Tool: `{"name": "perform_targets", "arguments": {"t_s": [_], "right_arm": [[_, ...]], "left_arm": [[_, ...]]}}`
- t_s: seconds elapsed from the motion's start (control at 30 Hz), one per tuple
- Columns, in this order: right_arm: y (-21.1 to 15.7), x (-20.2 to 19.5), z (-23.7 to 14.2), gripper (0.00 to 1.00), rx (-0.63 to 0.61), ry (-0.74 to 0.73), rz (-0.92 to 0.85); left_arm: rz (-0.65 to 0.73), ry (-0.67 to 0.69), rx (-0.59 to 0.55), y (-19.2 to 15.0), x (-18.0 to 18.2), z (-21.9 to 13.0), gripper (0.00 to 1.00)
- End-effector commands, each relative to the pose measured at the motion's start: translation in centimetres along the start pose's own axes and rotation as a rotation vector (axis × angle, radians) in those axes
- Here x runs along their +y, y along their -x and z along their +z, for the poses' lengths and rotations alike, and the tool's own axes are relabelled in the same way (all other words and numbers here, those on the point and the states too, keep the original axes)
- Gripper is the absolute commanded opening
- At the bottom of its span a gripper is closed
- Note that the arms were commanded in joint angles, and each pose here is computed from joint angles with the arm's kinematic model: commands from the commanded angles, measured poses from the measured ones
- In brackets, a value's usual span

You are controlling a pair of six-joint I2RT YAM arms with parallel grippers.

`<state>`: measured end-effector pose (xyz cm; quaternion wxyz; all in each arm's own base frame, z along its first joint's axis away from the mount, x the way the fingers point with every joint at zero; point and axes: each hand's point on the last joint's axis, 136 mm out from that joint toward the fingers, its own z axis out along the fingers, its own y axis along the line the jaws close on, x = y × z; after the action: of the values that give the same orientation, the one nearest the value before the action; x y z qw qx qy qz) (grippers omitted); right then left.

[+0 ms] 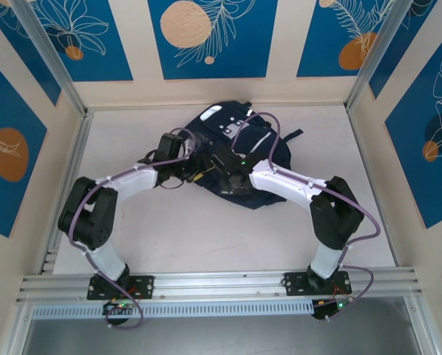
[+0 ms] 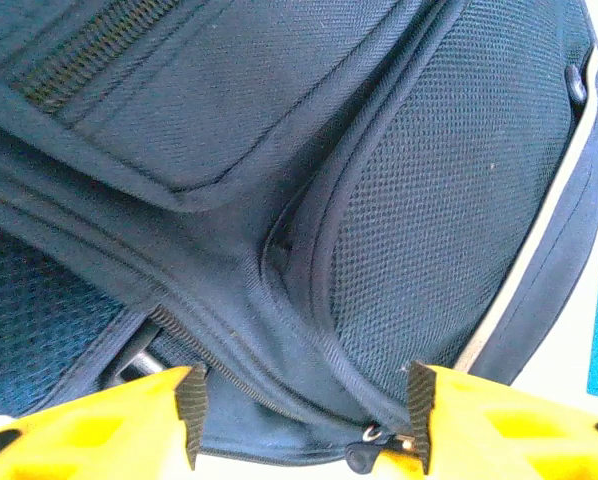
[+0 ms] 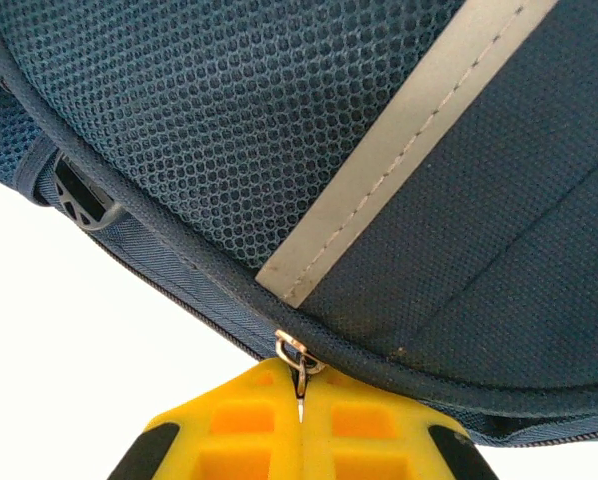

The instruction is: Pack the student bag

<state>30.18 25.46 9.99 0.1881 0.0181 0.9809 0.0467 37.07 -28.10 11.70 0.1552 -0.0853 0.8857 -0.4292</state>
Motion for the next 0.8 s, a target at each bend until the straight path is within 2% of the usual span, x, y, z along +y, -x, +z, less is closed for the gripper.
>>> {"name": "perform_targets", "arguments": {"t_s": [0.0, 0.17, 0.3, 0.43, 0.77], "right_arm": [[0.8, -0.3, -0.7, 0.00, -0.040, 0.001, 0.006], [0.6, -0.9, -0.7, 0.00, -0.038, -0.030, 0.012], [0.4, -2.3, -0.9, 0.00, -0.040, -0.097, 0.023], [0.2, -5.4, -1.3, 0.00, -0.077, -0.198, 0.006], [1.3, -10.5, -2.6, 0.00, -0.125, -0.247, -0.074]], "left_arm": [[-0.010, -0.047, -0.017, 0.8, -1.8, 1.3, 0.52], [-0.018, -0.064, -0.017, 1.1, -2.3, 2.6, 0.41], [-0.014, -0.011, -0.027, 1.3, -1.3, 3.0, 0.21], [0.023, 0.061, -0.043, 1.6, 0.5, 3.4, 0.02], [0.057, 0.135, -0.052, 2.3, 2.4, 3.4, 0.00]]}}
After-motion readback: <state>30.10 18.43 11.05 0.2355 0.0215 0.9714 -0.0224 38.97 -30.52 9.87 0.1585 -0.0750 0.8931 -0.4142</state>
